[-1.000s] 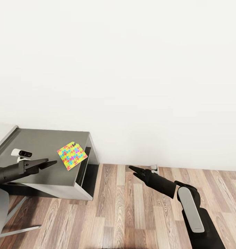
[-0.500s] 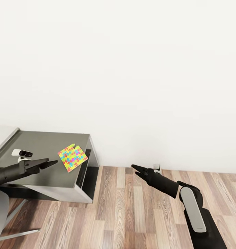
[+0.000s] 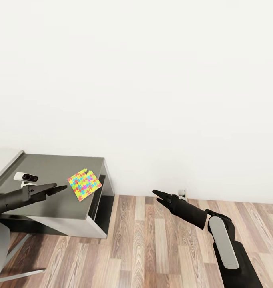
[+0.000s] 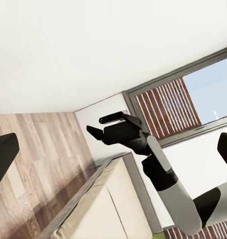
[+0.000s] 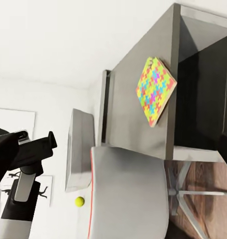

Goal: Put all the toys in the child's room - the three board games (two on the bed and one on the table), the two jigsaw puzzles on the table, and the tennis ball on the table - inside the toy box on the table in the child's room.

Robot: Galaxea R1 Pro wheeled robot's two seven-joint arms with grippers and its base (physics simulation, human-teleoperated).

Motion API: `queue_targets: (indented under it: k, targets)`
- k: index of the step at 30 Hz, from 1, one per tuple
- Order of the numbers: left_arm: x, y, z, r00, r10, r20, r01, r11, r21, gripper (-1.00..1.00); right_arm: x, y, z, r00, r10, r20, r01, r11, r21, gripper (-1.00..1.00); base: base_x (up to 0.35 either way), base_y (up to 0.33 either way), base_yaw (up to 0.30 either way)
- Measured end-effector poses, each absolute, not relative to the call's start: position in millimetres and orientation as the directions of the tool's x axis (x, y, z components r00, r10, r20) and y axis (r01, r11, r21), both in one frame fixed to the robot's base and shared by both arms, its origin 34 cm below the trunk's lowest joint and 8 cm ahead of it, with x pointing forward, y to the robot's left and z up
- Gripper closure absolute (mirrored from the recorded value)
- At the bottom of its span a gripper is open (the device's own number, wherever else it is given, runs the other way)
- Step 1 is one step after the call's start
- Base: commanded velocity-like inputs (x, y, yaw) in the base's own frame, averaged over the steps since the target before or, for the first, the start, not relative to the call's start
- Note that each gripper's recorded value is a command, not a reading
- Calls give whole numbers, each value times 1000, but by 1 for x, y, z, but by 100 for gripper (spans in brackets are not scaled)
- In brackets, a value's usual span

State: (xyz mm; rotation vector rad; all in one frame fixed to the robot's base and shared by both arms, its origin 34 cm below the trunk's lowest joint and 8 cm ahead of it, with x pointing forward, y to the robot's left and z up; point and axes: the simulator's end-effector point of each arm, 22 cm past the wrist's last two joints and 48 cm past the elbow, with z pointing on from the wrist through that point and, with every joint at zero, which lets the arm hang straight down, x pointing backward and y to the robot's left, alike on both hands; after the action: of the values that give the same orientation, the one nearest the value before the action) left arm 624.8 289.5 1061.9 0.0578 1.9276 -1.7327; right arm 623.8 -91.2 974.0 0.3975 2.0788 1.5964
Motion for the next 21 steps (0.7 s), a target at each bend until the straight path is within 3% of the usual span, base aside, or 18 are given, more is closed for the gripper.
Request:
queue_targets:
  k: [21]
  targets:
    - [622,283,1079,-837,-321,-443,414,158,-897,-100,626,-95,993,-827,514,-230,-95,274,957,-100,0,0,0]
